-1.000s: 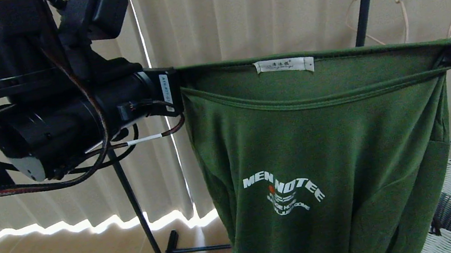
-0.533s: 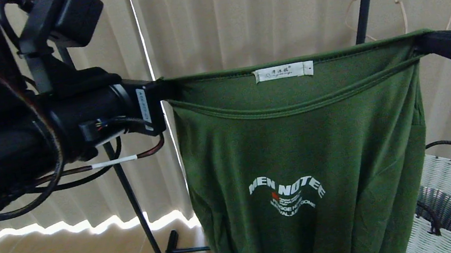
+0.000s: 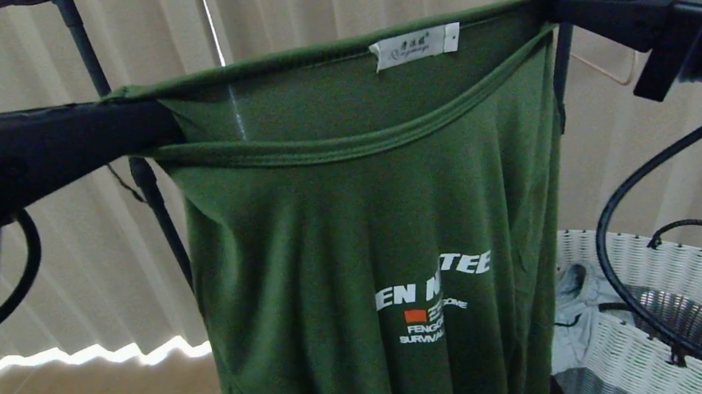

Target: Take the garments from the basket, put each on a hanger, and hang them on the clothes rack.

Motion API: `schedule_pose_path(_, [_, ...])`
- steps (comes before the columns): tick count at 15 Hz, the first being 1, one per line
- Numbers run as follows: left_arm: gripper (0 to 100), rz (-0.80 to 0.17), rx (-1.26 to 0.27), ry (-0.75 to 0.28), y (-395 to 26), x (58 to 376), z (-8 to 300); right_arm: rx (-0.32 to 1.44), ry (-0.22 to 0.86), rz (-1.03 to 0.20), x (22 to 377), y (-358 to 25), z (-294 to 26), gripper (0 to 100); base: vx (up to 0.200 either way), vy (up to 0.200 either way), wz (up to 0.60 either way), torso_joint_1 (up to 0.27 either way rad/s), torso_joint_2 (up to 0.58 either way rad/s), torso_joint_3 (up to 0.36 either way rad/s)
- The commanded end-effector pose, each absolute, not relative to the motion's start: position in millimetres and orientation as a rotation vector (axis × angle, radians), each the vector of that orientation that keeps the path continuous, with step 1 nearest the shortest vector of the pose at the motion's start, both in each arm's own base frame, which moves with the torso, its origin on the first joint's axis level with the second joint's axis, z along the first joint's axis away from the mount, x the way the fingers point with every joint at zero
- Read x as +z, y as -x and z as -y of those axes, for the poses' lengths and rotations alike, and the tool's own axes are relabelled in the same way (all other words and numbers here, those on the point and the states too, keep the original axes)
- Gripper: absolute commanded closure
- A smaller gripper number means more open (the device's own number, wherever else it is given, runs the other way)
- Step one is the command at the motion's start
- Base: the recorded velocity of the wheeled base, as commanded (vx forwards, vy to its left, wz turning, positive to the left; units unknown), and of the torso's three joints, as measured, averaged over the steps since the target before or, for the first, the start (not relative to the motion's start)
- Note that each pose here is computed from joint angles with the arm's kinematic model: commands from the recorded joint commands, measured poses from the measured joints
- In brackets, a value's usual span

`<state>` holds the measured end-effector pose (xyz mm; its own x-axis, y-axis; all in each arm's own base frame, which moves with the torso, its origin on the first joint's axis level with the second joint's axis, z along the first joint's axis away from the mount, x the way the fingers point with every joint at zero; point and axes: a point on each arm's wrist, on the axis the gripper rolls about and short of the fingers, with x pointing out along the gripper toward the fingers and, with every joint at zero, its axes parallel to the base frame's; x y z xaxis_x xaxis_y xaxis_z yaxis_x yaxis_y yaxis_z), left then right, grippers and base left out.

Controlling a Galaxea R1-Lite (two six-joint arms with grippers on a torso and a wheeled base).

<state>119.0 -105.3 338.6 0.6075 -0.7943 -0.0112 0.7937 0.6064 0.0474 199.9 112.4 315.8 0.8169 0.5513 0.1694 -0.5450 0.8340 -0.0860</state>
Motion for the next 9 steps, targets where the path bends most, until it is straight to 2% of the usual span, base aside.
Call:
schedule_pose_path(1, [100, 0.09, -0.999, -0.025, -91.2, 349.6, 95.9, 0.587, 0.044, 0.145, 301.4, -222.8, -124.9, 100, 0.0, 0.0, 0.0, 0.0, 0.0, 0.0])
schedule_pose_path(3, [100, 0.106, -1.051, -0.016, -81.9, 351.4, 96.5, 0.588, 0.044, 0.143, 301.0, -223.2, -125.2, 100, 0.0, 0.0, 0.0, 0.0, 0.0, 0.0])
schedule_pose_path(9, [100, 0.083, -1.052, -0.025, -84.7, 345.9, 99.5, 0.583, 0.042, 0.154, 303.8, -217.2, -121.8, 100, 0.0, 0.0, 0.0, 0.0, 0.0, 0.0])
